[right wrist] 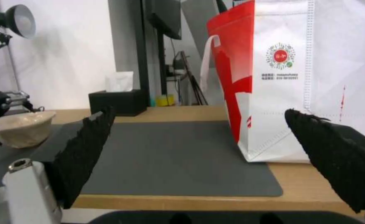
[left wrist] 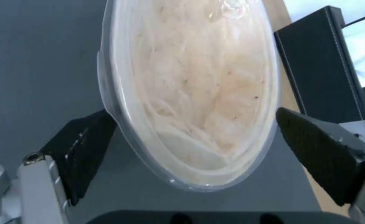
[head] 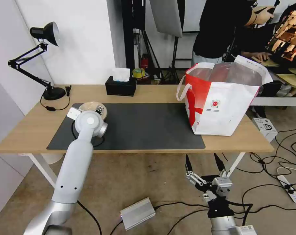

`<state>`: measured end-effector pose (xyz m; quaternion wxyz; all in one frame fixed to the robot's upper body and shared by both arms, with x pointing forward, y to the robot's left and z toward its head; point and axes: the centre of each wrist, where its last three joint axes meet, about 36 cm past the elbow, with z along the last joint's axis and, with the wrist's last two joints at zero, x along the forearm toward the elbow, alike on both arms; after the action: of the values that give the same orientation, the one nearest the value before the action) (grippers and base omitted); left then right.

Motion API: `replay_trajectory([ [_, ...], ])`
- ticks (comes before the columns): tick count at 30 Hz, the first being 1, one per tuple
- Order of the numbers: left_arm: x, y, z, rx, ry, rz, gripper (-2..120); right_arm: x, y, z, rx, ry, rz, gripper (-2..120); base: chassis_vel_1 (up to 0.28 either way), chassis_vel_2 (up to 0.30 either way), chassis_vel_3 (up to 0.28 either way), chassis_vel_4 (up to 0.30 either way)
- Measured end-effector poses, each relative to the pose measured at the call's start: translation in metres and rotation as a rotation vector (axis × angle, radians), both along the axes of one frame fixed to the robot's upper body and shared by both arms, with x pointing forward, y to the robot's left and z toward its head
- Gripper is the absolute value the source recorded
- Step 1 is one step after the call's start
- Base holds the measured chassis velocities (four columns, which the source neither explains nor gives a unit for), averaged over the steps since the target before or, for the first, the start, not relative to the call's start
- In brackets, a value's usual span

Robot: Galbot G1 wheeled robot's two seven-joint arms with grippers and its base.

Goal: Pick up the trash from the table and place it into the takeout bag.

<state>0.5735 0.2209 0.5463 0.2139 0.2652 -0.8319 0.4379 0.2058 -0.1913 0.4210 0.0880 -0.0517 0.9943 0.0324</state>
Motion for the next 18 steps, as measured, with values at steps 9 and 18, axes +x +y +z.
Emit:
replay_trajectory([
  [9, 0.0027, 0.0017, -0.0016, 0.0, 0.004, 0.003, 100, 0.0, 0.0, 0.0, 0.0, 0.0, 0.0, 100, 0.0, 0.0, 0.0, 0.0],
  [18, 0.0083, -0.0014, -0.0045, -0.004, -0.002, 0.002, 100, 0.0, 0.0, 0.0, 0.0, 0.0, 0.0, 100, 0.0, 0.0, 0.0, 0.0],
])
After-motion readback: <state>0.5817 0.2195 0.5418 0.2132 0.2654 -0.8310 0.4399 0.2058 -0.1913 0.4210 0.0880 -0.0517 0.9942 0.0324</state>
